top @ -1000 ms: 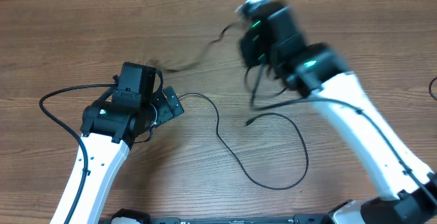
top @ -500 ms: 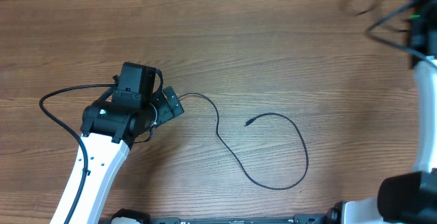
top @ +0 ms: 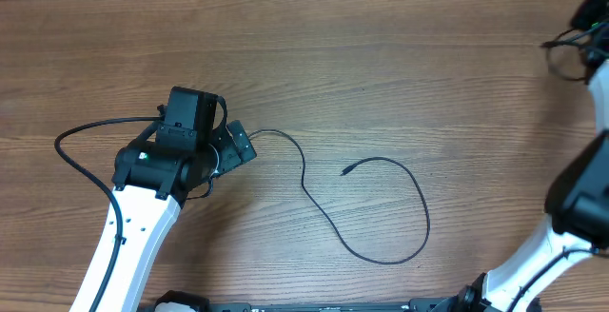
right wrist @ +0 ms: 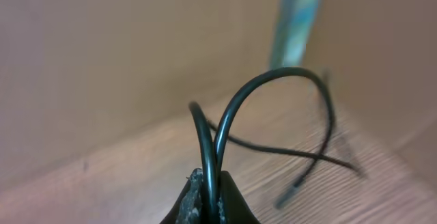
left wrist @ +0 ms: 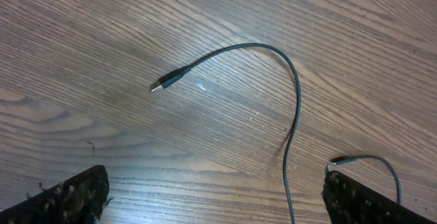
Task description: Untangle cables
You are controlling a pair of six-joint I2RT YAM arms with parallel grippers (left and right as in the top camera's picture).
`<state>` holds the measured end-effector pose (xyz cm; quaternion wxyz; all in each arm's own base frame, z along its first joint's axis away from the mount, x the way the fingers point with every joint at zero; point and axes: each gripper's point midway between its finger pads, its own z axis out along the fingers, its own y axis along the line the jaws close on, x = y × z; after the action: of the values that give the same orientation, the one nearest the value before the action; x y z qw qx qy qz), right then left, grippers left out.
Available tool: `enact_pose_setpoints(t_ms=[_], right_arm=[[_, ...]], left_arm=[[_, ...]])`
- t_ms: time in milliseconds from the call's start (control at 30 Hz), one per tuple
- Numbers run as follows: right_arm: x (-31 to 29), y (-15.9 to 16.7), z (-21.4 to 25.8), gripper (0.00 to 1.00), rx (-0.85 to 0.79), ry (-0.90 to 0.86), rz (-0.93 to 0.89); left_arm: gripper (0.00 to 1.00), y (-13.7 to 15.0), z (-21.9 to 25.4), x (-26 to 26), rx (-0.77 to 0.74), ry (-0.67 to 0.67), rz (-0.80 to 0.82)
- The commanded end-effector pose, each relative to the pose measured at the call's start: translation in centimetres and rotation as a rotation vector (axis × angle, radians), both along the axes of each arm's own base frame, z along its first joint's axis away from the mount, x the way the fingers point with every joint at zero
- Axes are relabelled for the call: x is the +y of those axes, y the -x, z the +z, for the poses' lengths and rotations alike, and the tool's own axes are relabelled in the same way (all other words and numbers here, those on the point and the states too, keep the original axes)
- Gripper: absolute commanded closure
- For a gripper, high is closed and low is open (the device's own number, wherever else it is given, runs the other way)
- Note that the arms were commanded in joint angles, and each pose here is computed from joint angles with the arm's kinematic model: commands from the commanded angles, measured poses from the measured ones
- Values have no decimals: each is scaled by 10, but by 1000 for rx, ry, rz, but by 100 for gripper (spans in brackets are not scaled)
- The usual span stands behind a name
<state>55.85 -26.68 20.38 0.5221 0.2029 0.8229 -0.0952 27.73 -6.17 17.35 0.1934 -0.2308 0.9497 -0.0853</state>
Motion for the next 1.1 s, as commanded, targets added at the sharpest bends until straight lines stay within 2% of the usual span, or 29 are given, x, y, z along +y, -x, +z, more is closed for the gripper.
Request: enact_pose_setpoints(t_ms=[0,200,233,300,367,400,533,700,867,1067], right_arm=[[33,-24,-6,96,-24,-6,115],[67,-48,-5,96,-76,18,172],[68,-51,-1,92,-95,22,171],[70,-54,0,72,-110,27,174],[71,-52,-5,40,-90,17,174],[71,-51,-10,0,-71,9,174],[75,-38,-22,0,0,-63,155],[89,-11,5,0,9,-249,89],[132,41,35,0,125,-372,187],[208,115,38,0,337,-676,375]], left_arm=[[0,1,4,3,-16,0,20],[1,1,4,3,-16,0,20],[0,1,4,3,-16,0,20],[1,1,4,3,-16,0,20],[0,1,4,3,-15,0,20],[1,1,4,3,-16,0,20],[1,1,4,3,-16,0,20],[1,1,4,3,-16,0,20],[0,1,4,3,-16,0,20],[1,1,4,3,-16,0,20]])
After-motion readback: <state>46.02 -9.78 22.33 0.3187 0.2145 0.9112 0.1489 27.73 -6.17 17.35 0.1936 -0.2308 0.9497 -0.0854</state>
